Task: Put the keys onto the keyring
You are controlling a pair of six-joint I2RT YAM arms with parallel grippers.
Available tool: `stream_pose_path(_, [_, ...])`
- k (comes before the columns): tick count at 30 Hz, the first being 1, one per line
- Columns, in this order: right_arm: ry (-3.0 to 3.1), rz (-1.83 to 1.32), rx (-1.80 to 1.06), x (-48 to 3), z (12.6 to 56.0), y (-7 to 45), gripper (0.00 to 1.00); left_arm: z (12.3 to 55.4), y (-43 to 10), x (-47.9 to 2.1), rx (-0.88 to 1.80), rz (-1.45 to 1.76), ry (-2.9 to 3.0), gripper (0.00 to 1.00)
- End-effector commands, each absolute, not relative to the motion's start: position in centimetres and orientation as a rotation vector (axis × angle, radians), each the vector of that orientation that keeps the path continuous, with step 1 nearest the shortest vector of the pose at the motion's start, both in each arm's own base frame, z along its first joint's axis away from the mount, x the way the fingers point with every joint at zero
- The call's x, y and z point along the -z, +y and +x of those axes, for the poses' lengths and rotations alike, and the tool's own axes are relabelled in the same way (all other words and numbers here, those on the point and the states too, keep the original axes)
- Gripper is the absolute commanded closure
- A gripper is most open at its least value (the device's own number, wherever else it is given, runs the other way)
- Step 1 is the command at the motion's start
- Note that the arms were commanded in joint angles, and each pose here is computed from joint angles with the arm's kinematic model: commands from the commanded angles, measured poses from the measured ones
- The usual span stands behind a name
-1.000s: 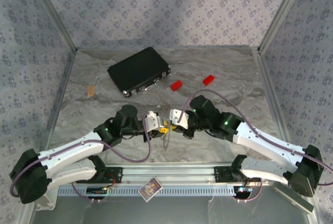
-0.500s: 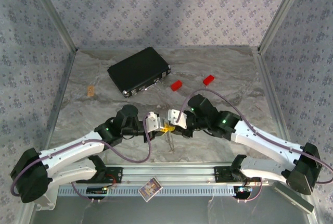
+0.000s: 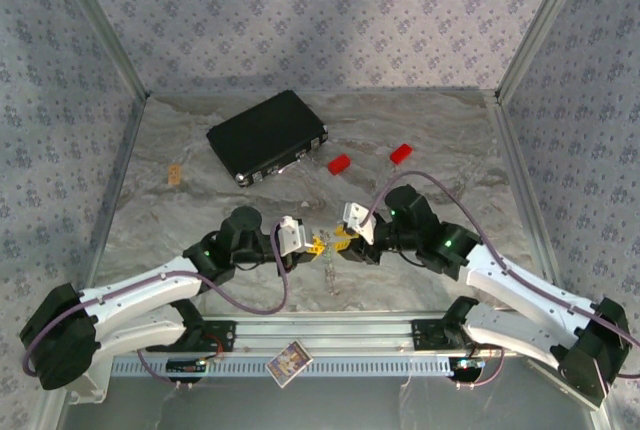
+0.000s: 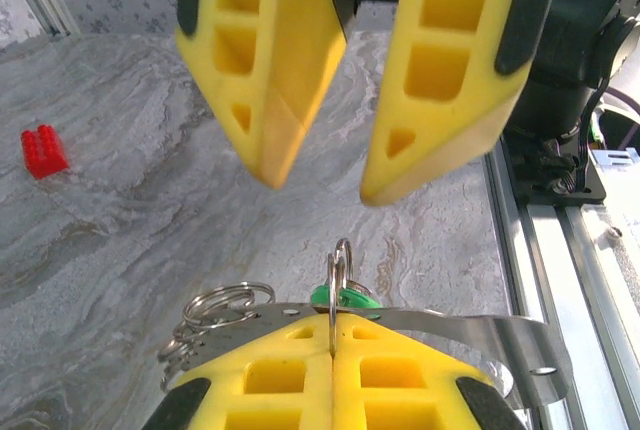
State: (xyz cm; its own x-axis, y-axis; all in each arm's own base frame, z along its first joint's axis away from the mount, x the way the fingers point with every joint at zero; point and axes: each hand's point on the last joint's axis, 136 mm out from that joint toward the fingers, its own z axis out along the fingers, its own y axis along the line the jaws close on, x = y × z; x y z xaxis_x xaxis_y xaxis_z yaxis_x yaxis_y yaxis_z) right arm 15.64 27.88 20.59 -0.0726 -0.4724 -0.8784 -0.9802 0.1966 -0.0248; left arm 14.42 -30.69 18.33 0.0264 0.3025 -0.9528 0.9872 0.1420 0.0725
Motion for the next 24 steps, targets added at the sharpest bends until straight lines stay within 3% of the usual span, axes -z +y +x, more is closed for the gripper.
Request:
stream_pose_path(1, [1.687, -1.401, -0.856, -20.2, 15.0, 28.4, 0.69, 14.2, -31.0, -20.6, 0.919, 1.299, 1.368, 1.00])
stream_pose_path(10, [1.710, -1.410, -0.825, -19.5, 15.1, 28.0, 0.88, 14.2, -31.1, -20.8, 0.921, 1.298, 1.362, 1.00])
stream_pose_path(18, [1.735, -1.443, -0.807, -18.6, 15.2, 28.3, 0.94, 13.9, -31.3, -21.6, 0.944, 1.302, 1.323, 1.00])
stream_pose_path(21, [1.735, -1.452, -0.808, -18.5, 15.1, 28.5, 0.93, 13.8, -31.3, -21.7, 0.945, 1.304, 1.315, 1.00])
stream_pose_path(24, [1.700, -1.428, -0.805, -19.4, 15.2, 28.3, 0.75, 13.9, -31.3, -21.4, 0.940, 1.307, 1.324, 1.00])
